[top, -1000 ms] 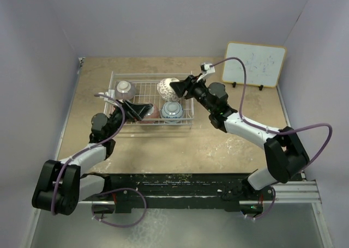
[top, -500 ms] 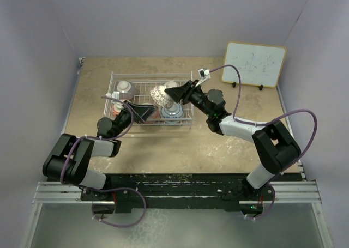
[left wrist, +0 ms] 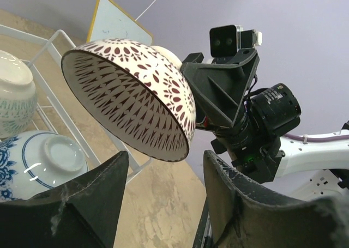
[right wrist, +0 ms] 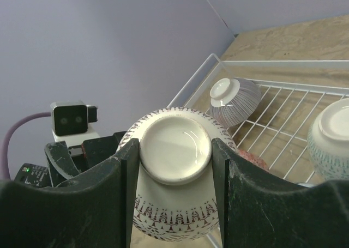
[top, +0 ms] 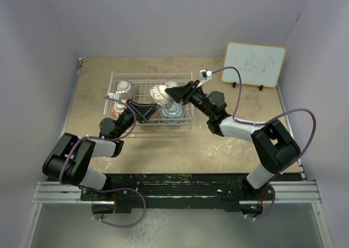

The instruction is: Unload the bowls from the dish rack

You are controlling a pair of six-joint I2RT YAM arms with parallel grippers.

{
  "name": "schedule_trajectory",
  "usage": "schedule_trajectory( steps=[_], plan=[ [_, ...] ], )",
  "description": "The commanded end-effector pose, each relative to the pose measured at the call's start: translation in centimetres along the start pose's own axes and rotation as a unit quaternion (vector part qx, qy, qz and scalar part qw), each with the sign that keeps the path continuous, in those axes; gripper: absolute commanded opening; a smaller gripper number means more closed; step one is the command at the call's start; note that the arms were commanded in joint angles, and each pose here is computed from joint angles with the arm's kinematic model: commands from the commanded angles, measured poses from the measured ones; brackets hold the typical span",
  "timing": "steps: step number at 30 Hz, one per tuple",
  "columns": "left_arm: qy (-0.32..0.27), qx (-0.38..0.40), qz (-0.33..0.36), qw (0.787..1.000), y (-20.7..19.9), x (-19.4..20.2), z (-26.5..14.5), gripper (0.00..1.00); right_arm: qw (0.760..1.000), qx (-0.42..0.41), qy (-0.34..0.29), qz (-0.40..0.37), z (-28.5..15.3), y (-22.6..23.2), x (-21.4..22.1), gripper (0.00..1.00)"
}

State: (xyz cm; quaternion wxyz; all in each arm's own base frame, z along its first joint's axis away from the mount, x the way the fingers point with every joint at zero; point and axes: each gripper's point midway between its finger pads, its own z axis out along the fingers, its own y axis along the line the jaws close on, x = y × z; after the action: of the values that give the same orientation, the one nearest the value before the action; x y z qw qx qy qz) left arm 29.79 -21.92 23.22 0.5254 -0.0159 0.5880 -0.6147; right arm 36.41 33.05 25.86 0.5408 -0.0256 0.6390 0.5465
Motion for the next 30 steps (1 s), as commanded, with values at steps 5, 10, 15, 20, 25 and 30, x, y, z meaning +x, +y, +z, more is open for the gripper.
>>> schedule_trajectory(
  steps=[5, 10, 15, 20, 25, 30],
  plan=[
    [-0.06, 0.078, 0.035, 0.995, -4.6, -3.2, 1.0, 0.6, 0.997, -0.065, -0.052, -0.005, -0.4, 3.4, -2.7, 0.0],
    [-0.067, 0.08, 0.034, 0.994, -4.8, -3.5, 1.3, 0.6, 0.996, -0.072, -0.047, -0.002, -0.4, 3.8, -2.3, 0.0],
    [-0.073, 0.086, 0.035, 0.993, -5.2, -3.8, 1.8, 0.6, 0.996, -0.073, -0.043, -0.002, -0.3, 4.0, -1.8, 0.0],
    [-0.076, 0.091, 0.035, 0.992, -5.6, -4.0, 2.2, 0.6, 0.996, -0.08, -0.041, 0.002, -0.2, 4.3, -1.5, 0.0],
    [-0.08, 0.092, 0.035, 0.992, -5.7, -4.1, 2.3, 0.5, 0.996, -0.082, -0.038, 0.003, 0.0, 4.4, -1.2, 0.0],
    [-0.08, 0.09, 0.031, 0.992, -5.6, -4.0, 2.3, 0.38, 0.996, -0.083, -0.036, 0.003, 0.0, 4.3, -1.0, 0.0]
  ],
)
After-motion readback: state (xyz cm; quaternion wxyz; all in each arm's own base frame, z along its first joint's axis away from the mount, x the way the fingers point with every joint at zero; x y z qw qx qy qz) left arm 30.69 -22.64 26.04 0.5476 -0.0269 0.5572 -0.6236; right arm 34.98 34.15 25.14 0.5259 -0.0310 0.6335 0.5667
